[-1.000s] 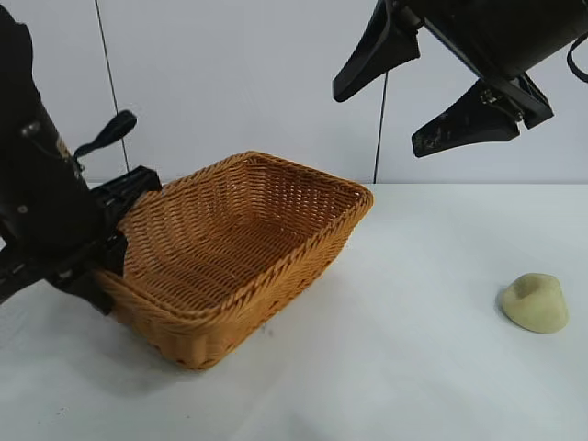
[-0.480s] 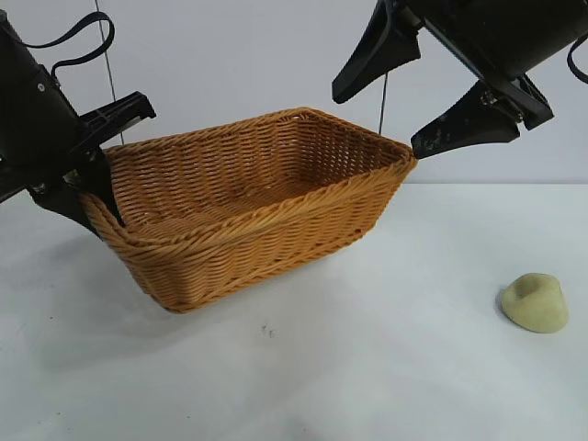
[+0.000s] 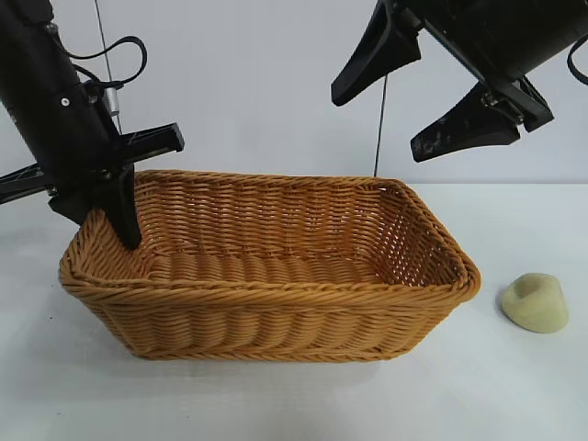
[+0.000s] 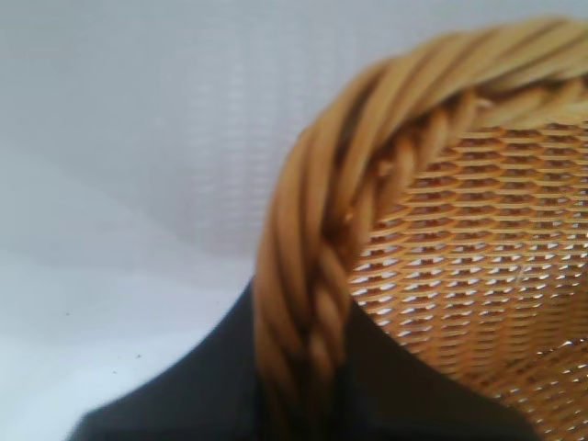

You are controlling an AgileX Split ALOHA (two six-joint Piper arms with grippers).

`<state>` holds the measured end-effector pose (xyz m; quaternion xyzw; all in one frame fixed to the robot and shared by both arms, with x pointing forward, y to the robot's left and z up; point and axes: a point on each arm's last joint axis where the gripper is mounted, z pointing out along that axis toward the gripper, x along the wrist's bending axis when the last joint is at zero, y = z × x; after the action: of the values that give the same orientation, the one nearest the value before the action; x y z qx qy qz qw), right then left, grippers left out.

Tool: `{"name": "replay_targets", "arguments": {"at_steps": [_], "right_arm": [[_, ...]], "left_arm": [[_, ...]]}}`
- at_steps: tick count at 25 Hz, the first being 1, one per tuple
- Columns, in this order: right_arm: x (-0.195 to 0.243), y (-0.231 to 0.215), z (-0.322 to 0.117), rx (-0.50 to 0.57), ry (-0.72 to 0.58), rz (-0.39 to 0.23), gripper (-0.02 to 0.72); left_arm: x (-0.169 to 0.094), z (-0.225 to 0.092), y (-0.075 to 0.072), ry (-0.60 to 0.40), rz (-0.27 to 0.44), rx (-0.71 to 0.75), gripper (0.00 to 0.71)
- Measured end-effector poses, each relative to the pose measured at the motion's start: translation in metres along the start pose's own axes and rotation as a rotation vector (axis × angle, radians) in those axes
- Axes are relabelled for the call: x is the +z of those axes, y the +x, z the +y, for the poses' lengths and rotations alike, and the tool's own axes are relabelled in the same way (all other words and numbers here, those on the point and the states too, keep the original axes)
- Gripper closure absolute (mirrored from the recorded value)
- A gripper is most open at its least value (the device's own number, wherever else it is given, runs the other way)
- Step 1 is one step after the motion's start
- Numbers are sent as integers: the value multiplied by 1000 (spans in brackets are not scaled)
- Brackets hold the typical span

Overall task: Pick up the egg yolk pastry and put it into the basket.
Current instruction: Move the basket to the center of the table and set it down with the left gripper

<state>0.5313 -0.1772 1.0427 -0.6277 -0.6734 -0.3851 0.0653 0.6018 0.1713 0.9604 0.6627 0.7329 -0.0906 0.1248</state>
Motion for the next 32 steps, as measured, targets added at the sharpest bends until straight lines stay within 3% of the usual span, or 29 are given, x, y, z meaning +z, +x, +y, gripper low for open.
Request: {"name": "replay_targets", "arguments": {"at_steps": [14, 23, 30, 32], "right_arm": [[0, 0, 0, 0, 0, 0, 57], [0, 0, 0, 0, 0, 0, 57], [0, 0, 0, 0, 0, 0, 57], [0, 0, 0, 0, 0, 0, 57]], "left_arm": [[3, 11, -1, -97, -16, 46, 625], [44, 14, 10, -6, 18, 38, 625], [52, 16, 12, 0, 19, 42, 622], [52, 16, 12, -1, 19, 45, 590]]}}
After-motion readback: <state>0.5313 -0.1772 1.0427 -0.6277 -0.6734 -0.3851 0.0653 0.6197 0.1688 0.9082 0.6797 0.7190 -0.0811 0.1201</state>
